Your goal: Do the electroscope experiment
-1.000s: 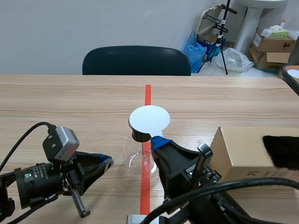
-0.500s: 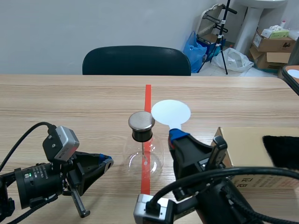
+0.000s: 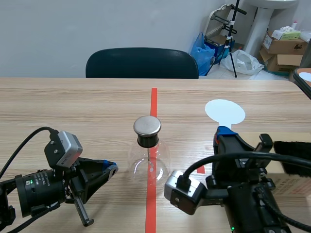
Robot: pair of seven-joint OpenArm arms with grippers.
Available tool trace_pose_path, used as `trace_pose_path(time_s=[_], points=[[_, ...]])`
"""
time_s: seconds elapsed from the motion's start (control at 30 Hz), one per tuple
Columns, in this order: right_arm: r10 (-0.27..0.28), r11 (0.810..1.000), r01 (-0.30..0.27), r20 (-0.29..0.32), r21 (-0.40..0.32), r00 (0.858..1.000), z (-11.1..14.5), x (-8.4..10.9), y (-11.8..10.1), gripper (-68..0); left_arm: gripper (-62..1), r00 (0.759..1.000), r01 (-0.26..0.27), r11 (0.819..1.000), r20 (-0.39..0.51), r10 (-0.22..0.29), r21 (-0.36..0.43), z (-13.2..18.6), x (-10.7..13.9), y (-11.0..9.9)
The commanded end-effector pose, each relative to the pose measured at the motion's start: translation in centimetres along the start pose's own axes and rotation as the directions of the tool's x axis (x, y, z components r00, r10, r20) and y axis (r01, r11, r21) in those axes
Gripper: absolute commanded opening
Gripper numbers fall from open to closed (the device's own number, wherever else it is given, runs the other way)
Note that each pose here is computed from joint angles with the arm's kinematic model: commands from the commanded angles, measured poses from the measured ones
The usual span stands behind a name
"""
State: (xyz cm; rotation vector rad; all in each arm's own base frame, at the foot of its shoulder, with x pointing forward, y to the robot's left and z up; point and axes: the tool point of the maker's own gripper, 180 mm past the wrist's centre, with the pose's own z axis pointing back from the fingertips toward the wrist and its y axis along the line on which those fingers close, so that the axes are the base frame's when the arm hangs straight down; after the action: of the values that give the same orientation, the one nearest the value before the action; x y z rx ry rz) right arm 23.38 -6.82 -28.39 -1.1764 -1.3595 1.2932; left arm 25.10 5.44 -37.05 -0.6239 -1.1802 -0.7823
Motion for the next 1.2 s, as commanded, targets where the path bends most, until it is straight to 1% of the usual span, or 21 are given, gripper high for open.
trace_pose_path(time_s=[0.0,0.1,0.27,0.37,0.47,0.53,0.6,0.7,0.8,0.9,1.03,1.17], points=[[0.002,1.000,-0.002,-0.011,-0.021,1.000,-0.1,-0.4,-0.5,-66.2,-57.9,0.999,-0.002,1.000,0.042,0.002,-0.008,-0.4,1.2,-0.2],[0.002,1.000,-0.002,-0.028,-0.021,1.000,-0.1,-0.7,-0.5,-66.2,-57.9,0.999,-0.002,1.000,0.042,0.002,-0.008,-0.4,1.2,-0.2],[0.002,1.000,-0.003,-0.020,-0.021,1.000,-0.1,-0.5,-0.5,-66.2,-57.9,0.999,-0.002,1.000,0.042,0.002,-0.008,-0.4,1.2,-0.2],[0.003,1.000,-0.003,0.019,-0.021,1.000,-0.1,0.1,-0.5,-66.3,-57.9,0.999,-0.002,1.000,0.042,0.002,-0.008,-0.4,1.2,-0.2],[0.004,1.000,-0.003,0.075,-0.021,0.997,0.0,1.2,-0.5,-66.2,-57.9,0.999,-0.002,1.000,0.042,0.002,-0.008,-0.4,1.2,-0.2],[0.005,1.000,-0.003,0.119,-0.021,0.993,0.1,2.0,-0.5,-66.3,-57.9,0.999,-0.002,1.000,0.042,0.002,-0.008,-0.4,1.2,-0.2],[0.006,1.000,-0.003,0.170,-0.021,0.985,0.2,2.9,-0.5,-66.3,-57.9,0.999,-0.002,1.000,0.042,0.002,-0.008,-0.4,1.2,-0.2],[0.008,1.000,-0.003,0.249,-0.021,0.968,0.5,4.3,-0.5,-66.3,-57.9,0.999,-0.002,1.000,0.042,0.002,-0.008,-0.4,1.2,-0.2],[0.010,1.000,-0.003,0.329,-0.021,0.944,0.9,5.7,-0.5,-66.3,-57.9,0.999,-0.002,1.000,0.042,0.002,-0.008,-0.4,1.2,-0.2],[0.011,1.000,-0.003,0.399,-0.021,0.917,1.4,7.0,-0.4,-66.3,-57.9,0.999,-0.002,1.000,0.043,0.002,-0.008,-0.4,1.2,-0.2],[0.012,1.000,-0.003,0.475,-0.021,0.880,2.1,8.4,-0.4,-66.3,-57.9,0.999,-0.002,1.000,0.043,0.002,-0.008,-0.4,1.2,-0.2],[0.014,1.000,-0.003,0.528,-0.021,0.849,2.6,9.3,-0.4,-66.3,-57.9,0.999,-0.002,1.000,0.043,0.002,-0.008,-0.4,1.2,-0.2]])
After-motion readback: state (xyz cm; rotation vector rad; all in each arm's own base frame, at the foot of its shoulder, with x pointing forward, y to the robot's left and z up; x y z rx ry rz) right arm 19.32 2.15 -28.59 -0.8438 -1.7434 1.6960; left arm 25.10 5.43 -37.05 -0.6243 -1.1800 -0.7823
